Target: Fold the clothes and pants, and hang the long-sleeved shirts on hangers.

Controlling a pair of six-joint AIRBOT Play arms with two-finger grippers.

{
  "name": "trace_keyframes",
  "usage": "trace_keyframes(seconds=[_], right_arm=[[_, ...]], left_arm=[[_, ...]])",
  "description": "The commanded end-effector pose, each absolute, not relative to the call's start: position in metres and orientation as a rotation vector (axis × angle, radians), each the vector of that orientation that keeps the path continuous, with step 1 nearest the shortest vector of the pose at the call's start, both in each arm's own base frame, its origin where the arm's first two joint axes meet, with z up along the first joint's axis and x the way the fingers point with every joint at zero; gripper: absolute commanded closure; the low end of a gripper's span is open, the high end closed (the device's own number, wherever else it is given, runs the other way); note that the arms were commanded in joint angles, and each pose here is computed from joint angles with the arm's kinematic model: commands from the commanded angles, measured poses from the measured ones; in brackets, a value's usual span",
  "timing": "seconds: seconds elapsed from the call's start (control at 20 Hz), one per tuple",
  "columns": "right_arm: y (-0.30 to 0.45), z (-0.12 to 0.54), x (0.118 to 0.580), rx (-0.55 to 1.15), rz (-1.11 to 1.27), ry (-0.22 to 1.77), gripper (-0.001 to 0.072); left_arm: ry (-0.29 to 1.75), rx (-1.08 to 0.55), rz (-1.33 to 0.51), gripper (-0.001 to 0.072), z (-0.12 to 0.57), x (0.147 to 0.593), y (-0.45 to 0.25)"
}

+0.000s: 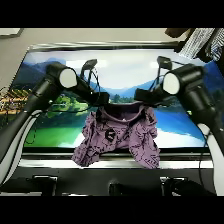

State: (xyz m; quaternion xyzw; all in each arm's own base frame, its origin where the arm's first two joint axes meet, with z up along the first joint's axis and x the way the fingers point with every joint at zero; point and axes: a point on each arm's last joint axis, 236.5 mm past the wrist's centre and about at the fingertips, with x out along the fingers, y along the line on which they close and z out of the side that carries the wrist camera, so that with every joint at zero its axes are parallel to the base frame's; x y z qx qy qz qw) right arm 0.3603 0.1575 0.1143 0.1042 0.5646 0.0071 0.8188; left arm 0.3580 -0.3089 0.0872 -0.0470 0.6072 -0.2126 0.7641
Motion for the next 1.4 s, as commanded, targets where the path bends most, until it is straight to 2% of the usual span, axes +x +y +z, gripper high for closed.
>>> trace_keyframes(seconds=[0.0,0.2,0.35,0.45,0.55,0.8,0.85,0.9,0.95,1.0,1.1,1.25,1.35], right_arm=[[0.174,0.095,0.387,0.244,0.073,1.179,0.0668],[0.163,0.089,0.373,0.205,0.034,1.244,0.0668],[0.147,0.093,0.337,0.161,-0.006,1.356,0.0668],[0.141,0.111,0.325,0.156,0.008,1.332,0.0667],[0.140,0.127,0.325,0.189,0.014,1.276,0.0666],[0.143,0.120,0.334,0.197,0.003,1.272,0.0668],[0.145,0.120,0.340,0.205,0.011,1.251,0.0668],[0.148,0.122,0.345,0.216,0.019,1.232,0.0668],[0.149,0.122,0.348,0.218,0.022,1.223,0.0668],[0.149,0.122,0.348,0.218,0.024,1.220,0.0668],[0.149,0.122,0.348,0.217,0.024,1.220,0.0667],[0.150,0.122,0.347,0.221,0.027,1.223,0.0668],[0.150,0.122,0.346,0.219,0.030,1.228,0.0668]], left_arm=[[1.359,-0.115,-0.475,0.0681,0.063,0.358,-0.317],[1.355,-0.124,-0.466,0.0681,0.064,0.362,-0.312],[1.334,-0.132,-0.463,0.0681,0.073,0.365,-0.308],[1.310,-0.126,-0.458,0.0681,0.081,0.366,-0.303],[1.299,-0.126,-0.461,0.0681,0.086,0.366,-0.302],[1.291,-0.131,-0.460,0.0677,0.086,0.368,-0.303],[1.287,-0.134,-0.459,0.0609,0.087,0.369,-0.302],[1.287,-0.139,-0.453,0.0363,0.087,0.371,-0.299],[1.285,-0.147,-0.442,0.0160,0.088,0.375,-0.294],[1.282,-0.153,-0.429,0.0138,0.090,0.379,-0.285],[1.253,-0.164,-0.391,0.0138,0.102,0.393,-0.252],[1.190,-0.127,-0.204,0.0137,0.123,0.408,-0.149],[1.150,-0.150,-0.097,0.0137,0.131,0.399,-0.076]])
